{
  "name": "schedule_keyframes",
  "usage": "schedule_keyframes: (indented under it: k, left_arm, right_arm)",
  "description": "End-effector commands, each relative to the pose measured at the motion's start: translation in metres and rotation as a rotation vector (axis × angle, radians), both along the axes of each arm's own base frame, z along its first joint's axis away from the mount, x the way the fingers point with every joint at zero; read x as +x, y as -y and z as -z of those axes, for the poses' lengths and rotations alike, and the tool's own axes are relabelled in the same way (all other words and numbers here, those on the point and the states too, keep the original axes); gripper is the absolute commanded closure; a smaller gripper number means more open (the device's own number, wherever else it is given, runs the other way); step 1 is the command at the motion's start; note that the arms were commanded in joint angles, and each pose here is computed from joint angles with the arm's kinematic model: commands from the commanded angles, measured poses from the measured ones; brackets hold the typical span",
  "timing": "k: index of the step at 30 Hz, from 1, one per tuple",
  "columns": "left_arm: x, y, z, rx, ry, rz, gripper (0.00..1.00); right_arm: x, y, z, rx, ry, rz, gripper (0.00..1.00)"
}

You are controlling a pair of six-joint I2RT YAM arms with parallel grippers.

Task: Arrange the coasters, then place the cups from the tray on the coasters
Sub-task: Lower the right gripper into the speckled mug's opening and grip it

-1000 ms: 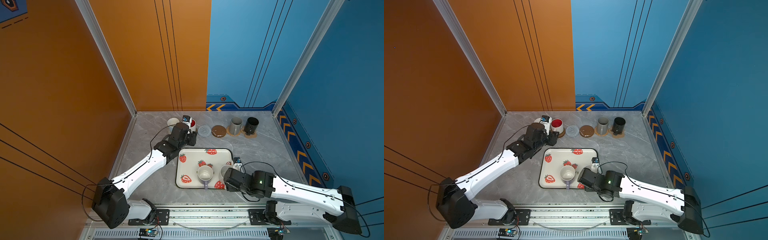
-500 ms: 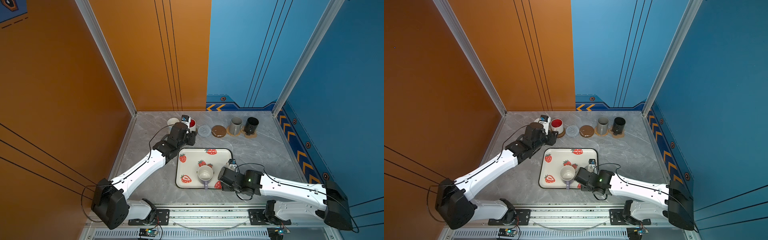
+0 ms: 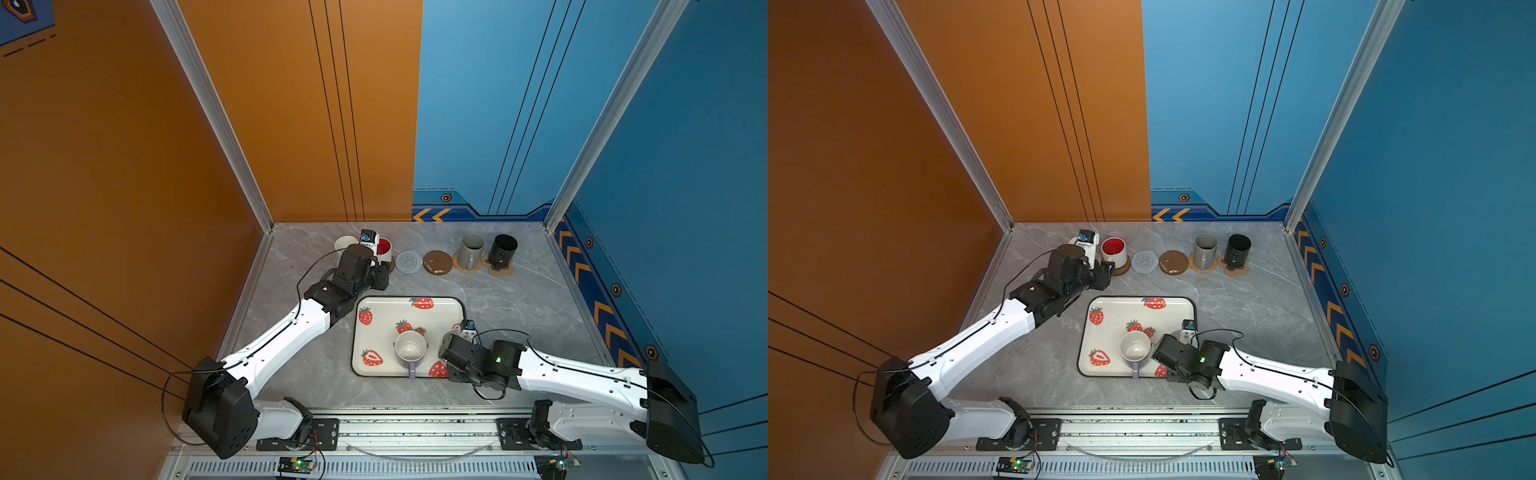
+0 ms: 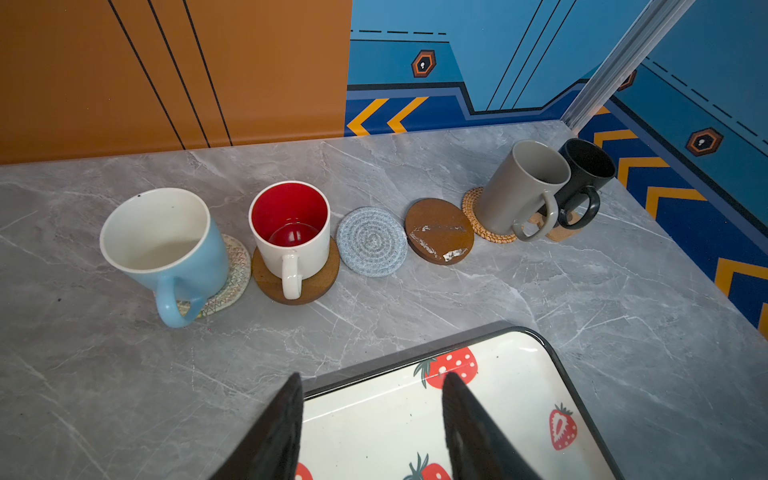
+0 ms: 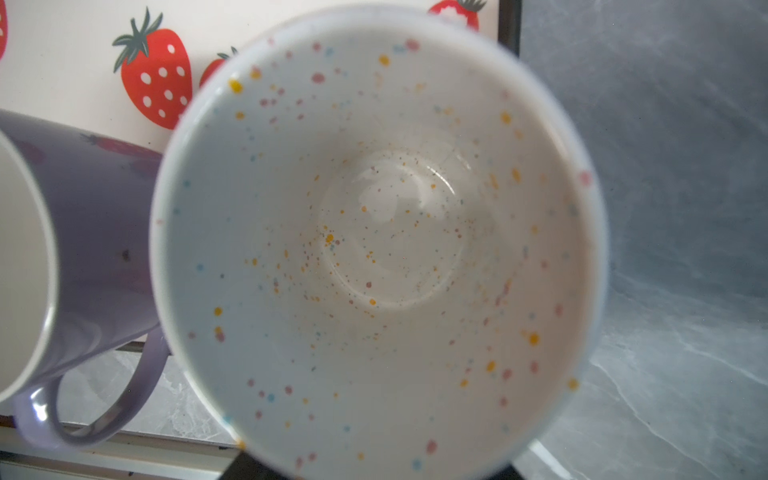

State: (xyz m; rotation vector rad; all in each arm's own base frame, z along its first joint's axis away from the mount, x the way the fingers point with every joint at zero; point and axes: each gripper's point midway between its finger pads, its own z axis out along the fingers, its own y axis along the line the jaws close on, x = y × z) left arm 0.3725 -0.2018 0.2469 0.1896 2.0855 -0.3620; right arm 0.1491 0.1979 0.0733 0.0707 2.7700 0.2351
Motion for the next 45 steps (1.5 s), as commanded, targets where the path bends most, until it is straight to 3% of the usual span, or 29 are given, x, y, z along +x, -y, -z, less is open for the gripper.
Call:
schedule_keyframes:
  k: [1,17,22,25,45]
  left_arm:
    - [0.001,-0.001,0.000,-0.025,0.001,0.001,0.45]
    - [0.003,-0.002,0.002,-0.024,-0.006,-0.001,0.45]
    - [0.003,-0.002,0.002,-0.026,-0.008,-0.001,0.45]
    - [0.003,-0.002,0.003,-0.024,-0.009,0.000,0.45]
    - [0.003,-0.003,0.006,-0.019,-0.018,-0.003,0.45]
  right_arm:
    - [0.003,0.008,0.008,-0.027,0.001,0.030,0.58]
    - [0.005,0.005,0.016,-0.060,-0.018,0.005,0.70]
    - [0.006,0.005,0.015,-0.068,-0.013,-0.010,0.84]
    - [0.008,0.010,0.011,-0.105,-0.003,-0.022,0.99]
    - [0.061,0.001,-0.065,-0.174,0.162,-0.179,1.00]
